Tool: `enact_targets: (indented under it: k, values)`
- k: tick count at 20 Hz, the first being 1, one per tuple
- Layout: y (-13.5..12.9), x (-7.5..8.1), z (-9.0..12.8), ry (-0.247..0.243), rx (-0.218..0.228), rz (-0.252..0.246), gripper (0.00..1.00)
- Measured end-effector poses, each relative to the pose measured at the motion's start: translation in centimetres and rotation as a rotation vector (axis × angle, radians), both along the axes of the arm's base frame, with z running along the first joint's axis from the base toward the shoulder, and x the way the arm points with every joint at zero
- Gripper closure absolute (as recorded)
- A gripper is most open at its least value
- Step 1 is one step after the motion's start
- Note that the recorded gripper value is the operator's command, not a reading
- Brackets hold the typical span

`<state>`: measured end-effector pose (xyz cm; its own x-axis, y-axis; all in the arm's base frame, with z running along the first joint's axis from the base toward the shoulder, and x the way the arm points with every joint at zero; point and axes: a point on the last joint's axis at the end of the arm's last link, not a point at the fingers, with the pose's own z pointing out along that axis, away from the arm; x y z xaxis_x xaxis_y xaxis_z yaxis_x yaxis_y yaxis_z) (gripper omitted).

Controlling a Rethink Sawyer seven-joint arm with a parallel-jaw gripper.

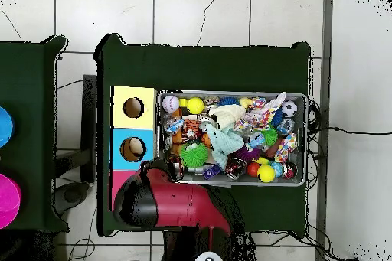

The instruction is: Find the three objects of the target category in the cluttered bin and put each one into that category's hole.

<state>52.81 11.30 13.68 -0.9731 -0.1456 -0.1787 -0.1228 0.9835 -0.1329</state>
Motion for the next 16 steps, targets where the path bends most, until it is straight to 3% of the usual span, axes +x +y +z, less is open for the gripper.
enact_targets:
  k: [6,13,16]
  values:
    - [-1.7,2.2,-1.6,-0.03,-0.008,-0.019,0.0]
    - [-4.2,4.6,-2.3,-0.05,-0.015,-0.054,0.0]
    - [-5.3,5.9,-2.5,-0.08,-0.02,-0.066,0.0]
